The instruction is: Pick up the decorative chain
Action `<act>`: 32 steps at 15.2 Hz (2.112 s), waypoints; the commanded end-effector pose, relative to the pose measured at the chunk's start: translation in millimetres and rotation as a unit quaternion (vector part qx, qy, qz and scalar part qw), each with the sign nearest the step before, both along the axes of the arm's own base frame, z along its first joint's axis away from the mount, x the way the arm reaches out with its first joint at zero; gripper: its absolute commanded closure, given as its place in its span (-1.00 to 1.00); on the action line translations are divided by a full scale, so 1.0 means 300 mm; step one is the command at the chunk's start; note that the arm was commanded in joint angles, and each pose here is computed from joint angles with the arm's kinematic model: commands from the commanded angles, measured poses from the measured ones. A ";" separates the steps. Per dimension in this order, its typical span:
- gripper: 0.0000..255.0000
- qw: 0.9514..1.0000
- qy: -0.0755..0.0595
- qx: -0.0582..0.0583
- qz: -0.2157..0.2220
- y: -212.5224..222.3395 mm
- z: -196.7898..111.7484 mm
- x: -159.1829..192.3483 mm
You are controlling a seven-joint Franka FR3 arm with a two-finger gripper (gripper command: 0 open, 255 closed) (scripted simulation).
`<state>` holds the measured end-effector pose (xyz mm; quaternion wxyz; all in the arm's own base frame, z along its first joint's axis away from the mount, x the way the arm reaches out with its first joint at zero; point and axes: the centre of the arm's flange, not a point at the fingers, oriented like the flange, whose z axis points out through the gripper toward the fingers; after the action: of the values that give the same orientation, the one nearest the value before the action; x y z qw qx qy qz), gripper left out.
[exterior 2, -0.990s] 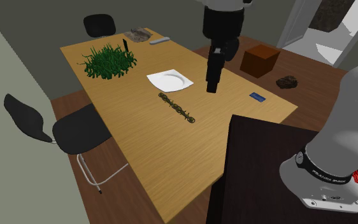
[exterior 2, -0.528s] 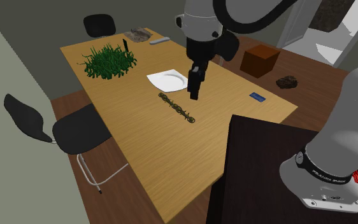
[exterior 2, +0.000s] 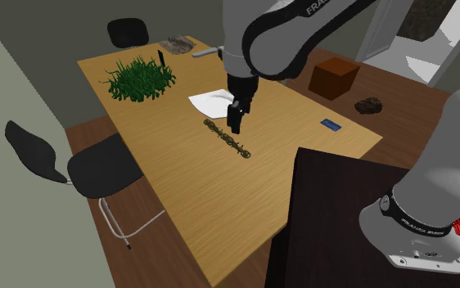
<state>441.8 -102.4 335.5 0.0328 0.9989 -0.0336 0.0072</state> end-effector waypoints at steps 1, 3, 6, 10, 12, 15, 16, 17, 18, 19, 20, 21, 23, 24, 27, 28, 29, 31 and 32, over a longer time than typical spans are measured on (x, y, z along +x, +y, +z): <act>-1.00 1.000 -0.003 -0.004 -0.007 -0.042 -0.071 0.038; -1.00 1.000 -0.005 -0.007 -0.014 -0.088 -0.134 0.073; -1.00 1.000 -0.008 -0.012 -0.024 -0.159 -0.227 0.126; -1.00 0.999 -0.012 -0.019 -0.038 -0.257 -0.349 0.195; -1.00 0.999 -0.014 -0.022 -0.044 -0.307 -0.410 0.228; -1.00 0.998 -0.017 -0.027 -0.055 -0.384 -0.500 0.278; -1.00 0.998 -0.018 -0.029 -0.058 -0.410 -0.529 0.294; -1.00 0.997 -0.019 -0.030 -0.062 -0.436 -0.559 0.311; -1.00 0.997 -0.020 -0.032 -0.065 -0.463 -0.589 0.327; -1.00 0.997 -0.021 -0.033 -0.068 -0.483 -0.611 0.339; -1.00 0.997 -0.021 -0.033 -0.068 -0.483 -0.629 0.339; -1.00 0.997 -0.021 -0.033 -0.068 -0.483 -0.647 0.339; -1.00 0.997 -0.021 -0.033 -0.068 -0.483 -0.682 0.339; -1.00 0.997 -0.021 -0.033 -0.068 -0.483 -0.699 0.339; -1.00 0.997 -0.021 -0.033 -0.068 -0.483 -0.745 0.339; -1.00 0.997 -0.021 -0.033 -0.068 -0.483 -0.745 0.339; 1.00 0.997 -0.021 -0.033 -0.068 -0.482 -0.747 0.340; 1.00 0.997 -0.021 -0.033 -0.068 -0.483 -0.747 0.341; 1.00 0.997 -0.021 -0.033 -0.068 -0.483 -0.746 0.341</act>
<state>544.0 -247.3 111.8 0.0658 0.9923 -0.1016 0.0267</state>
